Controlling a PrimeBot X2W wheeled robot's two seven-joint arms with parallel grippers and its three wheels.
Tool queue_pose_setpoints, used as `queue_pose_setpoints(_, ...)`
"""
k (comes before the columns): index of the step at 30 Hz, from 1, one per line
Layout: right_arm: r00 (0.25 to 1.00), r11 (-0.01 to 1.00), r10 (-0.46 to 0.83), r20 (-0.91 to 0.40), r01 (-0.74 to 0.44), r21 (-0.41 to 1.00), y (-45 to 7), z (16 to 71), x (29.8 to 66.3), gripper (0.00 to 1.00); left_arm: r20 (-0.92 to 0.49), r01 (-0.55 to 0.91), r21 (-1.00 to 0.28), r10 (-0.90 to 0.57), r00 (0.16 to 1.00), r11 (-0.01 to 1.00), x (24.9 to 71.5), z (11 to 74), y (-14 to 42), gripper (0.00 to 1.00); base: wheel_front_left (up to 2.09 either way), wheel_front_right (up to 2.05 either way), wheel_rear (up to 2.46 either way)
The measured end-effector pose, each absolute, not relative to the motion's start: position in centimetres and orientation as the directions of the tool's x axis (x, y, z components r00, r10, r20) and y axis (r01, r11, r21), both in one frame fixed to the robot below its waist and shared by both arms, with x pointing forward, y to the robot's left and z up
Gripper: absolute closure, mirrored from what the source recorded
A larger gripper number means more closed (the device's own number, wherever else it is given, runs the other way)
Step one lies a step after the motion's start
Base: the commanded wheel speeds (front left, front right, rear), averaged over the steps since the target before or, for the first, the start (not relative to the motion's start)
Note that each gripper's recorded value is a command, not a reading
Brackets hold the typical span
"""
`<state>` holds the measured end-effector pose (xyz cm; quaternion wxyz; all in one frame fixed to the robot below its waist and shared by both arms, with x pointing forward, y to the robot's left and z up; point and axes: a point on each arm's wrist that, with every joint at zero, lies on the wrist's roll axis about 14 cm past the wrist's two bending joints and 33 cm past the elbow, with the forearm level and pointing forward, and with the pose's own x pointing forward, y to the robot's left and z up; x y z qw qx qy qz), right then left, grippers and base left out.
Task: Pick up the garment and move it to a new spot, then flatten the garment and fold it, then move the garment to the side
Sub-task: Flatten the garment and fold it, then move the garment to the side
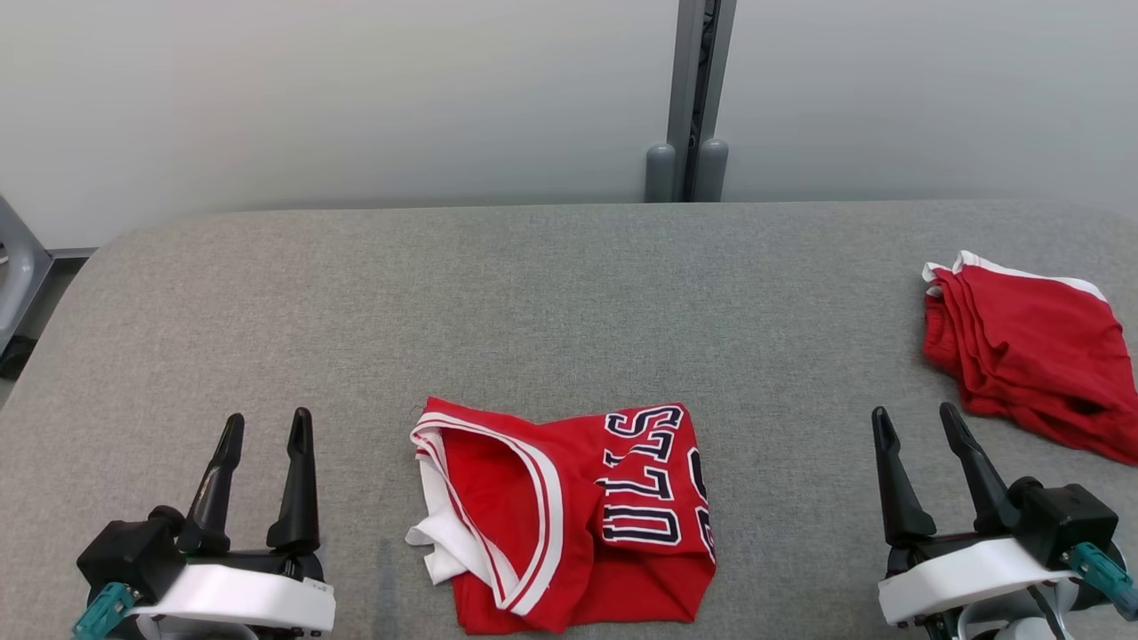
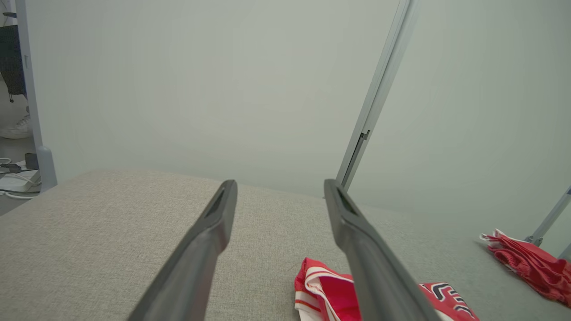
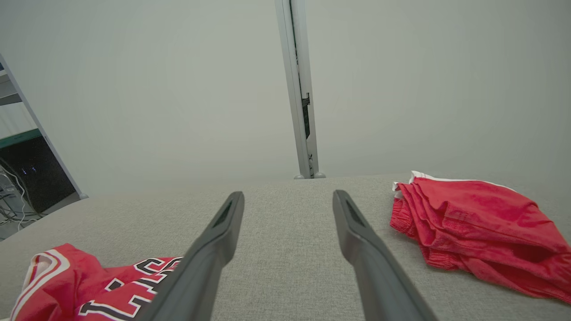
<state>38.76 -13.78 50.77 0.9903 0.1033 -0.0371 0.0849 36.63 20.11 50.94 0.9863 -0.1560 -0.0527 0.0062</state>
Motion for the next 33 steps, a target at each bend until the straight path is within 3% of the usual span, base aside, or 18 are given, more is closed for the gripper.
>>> queue_pose_setpoints(33, 0.971, 0.946, 0.229, 0.065, -0.238, 0.218, -11.3, 50.0, 39.6, 0.0, 0.088, -0.012, -0.314, 0.042, 0.995, 0.949, 36.4, 50.5, 20.5, 0.0, 0.0, 0.0, 0.0)
